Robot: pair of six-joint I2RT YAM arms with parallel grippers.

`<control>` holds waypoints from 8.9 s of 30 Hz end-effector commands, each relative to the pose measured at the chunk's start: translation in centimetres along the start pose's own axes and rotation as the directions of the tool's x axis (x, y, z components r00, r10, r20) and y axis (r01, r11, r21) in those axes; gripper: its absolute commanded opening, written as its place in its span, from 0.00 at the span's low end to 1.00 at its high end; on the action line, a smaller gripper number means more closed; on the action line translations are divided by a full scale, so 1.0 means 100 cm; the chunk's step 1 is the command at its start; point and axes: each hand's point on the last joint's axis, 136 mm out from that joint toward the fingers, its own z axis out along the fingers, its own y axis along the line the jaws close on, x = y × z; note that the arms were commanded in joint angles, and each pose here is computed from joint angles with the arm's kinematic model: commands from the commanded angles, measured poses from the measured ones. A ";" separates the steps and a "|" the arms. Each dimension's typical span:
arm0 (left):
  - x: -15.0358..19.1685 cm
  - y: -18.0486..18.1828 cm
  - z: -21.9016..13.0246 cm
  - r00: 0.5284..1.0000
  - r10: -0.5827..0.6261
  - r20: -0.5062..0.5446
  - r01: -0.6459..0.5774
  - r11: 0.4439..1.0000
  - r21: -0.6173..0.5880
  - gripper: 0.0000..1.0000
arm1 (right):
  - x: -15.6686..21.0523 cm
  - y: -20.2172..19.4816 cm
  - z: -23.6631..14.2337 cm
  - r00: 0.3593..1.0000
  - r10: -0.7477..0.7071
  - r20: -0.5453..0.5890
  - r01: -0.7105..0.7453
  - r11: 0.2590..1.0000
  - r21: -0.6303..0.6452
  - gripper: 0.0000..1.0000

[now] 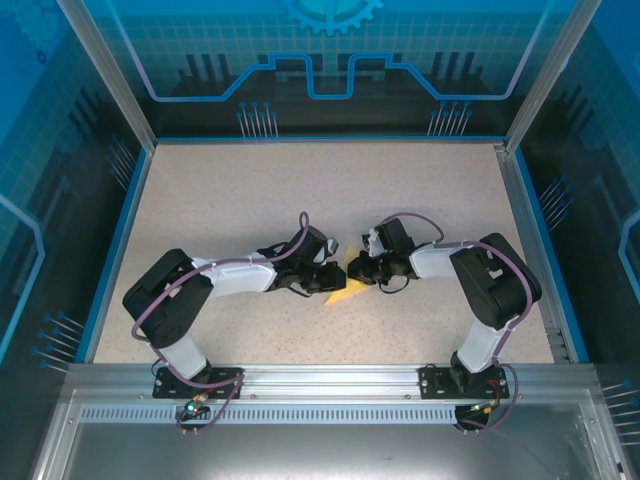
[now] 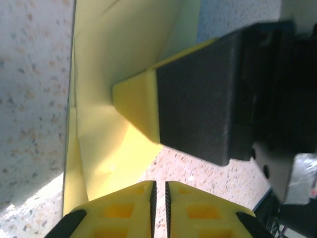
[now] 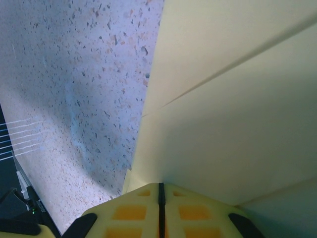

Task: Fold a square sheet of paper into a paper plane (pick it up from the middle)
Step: Fourth fold the wing at the center of the table.

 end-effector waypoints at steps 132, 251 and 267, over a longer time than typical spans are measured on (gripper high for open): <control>0.018 0.029 -0.002 0.998 -0.063 0.004 0.063 0.995 -0.079 0.10 | 0.017 -0.041 0.011 0.994 0.099 -0.051 -0.088 0.979 0.183 0.08; 0.049 0.089 -0.005 0.987 -0.159 -0.001 0.154 0.956 -0.251 0.00 | 0.017 0.025 0.008 0.997 -0.073 -0.019 0.073 0.997 0.006 0.06; 0.034 0.062 -0.016 0.995 -0.097 0.022 0.100 0.978 -0.182 0.00 | 0.014 0.021 0.015 0.997 -0.067 -0.029 0.067 0.998 0.013 0.06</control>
